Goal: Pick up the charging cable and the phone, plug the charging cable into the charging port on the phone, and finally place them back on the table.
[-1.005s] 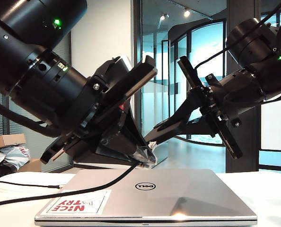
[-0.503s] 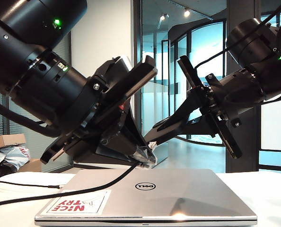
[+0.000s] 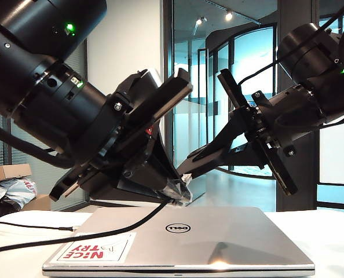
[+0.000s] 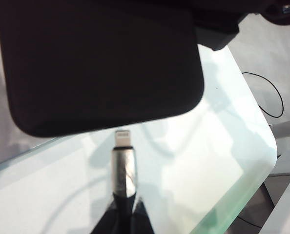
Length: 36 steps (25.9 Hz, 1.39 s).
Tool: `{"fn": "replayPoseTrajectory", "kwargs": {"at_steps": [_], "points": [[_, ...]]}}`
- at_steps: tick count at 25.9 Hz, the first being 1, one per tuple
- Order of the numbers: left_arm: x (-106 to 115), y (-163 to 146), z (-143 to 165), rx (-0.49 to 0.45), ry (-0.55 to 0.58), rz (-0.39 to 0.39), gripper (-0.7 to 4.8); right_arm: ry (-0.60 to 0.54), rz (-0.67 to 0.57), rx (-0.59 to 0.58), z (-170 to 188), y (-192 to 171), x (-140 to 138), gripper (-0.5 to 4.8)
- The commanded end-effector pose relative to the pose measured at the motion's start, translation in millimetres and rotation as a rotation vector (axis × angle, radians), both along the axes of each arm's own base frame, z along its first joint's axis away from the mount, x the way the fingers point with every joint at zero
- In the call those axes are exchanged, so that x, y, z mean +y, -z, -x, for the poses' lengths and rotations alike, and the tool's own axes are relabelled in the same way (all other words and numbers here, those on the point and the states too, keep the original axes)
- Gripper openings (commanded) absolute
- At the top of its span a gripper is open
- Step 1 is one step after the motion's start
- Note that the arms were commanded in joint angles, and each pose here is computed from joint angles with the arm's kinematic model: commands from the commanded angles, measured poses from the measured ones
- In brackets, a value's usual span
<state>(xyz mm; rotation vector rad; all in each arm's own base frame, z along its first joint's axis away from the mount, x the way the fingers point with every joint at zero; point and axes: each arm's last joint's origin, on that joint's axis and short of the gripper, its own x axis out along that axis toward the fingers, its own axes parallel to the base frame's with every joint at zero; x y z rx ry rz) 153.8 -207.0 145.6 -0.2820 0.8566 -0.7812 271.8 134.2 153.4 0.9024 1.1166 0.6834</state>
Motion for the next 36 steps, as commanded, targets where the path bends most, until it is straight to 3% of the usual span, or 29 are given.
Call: {"fn": "replayPoseTrajectory", "kwargs": {"at_steps": [1,13,36], "points": [[-1.2,0.5,-1.4,-0.003,-0.001,0.01,-0.06,-0.02,-0.031,-0.023,-0.8,-5.2,1.7,-0.05],[-3.0,1.0,-2.8,0.004,-0.015,0.036,-0.06,-0.013,0.013,-0.09,-1.4,-5.1,2.8,-0.05],[-2.9,1.2,-2.7,0.005,-0.015,0.035,-0.06,-0.038,-0.029,-0.043,-0.2,-5.6,3.4,-0.05]]}}
